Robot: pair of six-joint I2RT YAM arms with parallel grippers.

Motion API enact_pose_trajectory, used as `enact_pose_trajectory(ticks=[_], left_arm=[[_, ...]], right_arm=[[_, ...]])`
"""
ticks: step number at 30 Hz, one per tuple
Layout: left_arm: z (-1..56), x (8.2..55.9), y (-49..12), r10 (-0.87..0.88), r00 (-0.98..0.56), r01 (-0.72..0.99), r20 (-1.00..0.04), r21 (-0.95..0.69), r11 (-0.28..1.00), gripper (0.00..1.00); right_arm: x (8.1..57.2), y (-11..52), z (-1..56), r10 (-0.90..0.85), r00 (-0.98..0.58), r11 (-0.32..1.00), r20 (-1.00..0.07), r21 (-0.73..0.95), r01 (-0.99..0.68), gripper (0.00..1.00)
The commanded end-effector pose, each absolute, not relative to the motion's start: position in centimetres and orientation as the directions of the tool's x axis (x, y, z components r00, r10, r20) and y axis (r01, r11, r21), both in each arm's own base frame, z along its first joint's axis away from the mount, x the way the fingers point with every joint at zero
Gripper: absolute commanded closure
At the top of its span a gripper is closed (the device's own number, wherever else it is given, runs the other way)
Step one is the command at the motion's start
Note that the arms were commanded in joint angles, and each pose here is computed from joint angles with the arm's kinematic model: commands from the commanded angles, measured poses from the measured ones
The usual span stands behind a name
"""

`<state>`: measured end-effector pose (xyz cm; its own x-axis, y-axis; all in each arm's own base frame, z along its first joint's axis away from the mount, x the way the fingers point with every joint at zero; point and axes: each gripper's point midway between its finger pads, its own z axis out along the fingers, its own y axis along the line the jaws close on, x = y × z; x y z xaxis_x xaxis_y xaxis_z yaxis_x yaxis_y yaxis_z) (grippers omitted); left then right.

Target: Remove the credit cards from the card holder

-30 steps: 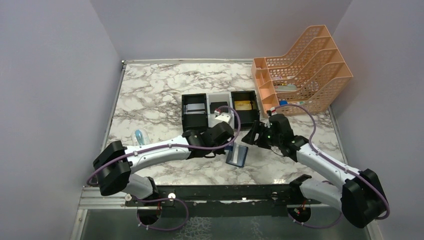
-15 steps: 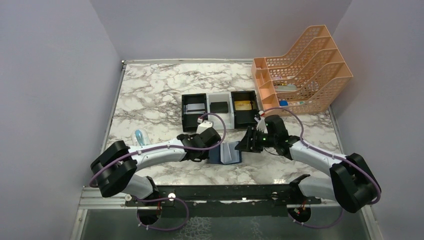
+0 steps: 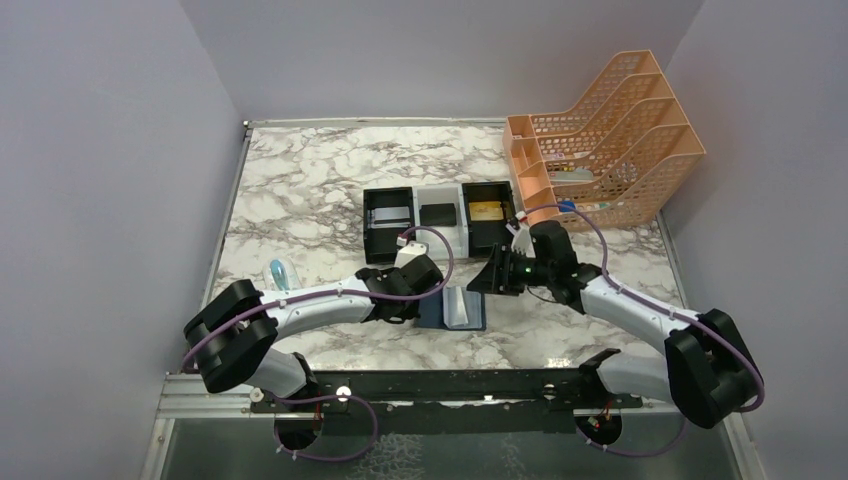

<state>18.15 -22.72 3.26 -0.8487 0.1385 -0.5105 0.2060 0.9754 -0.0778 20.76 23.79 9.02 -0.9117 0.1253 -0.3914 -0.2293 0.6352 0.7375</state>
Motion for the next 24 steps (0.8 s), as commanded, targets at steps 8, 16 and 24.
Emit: enact_pose_trajectory(ticks=[8,16,24], left_arm=[[4.6,18.3,-24.1,0.123,-0.843,0.228,-0.523,-0.141,0.964,1.00],[4.5,18.1,-24.2,0.128,-0.846,0.233,-0.517,-0.143,0.962,1.00],[4.3,18.0,-24.1,0.131,-0.848,0.236,-0.514,-0.144,0.961,1.00]], right_arm=[[19.3,24.7,6.7,0.073,-0.955,0.590,-0.287,0.784,-0.191,0.56],[19.7,23.9,4.5,0.110,-0.957,0.643,-0.270,0.753,-0.138,0.60],[19.7,23.5,3.7,0.116,-0.957,0.667,-0.264,0.735,-0.122,0.60]])
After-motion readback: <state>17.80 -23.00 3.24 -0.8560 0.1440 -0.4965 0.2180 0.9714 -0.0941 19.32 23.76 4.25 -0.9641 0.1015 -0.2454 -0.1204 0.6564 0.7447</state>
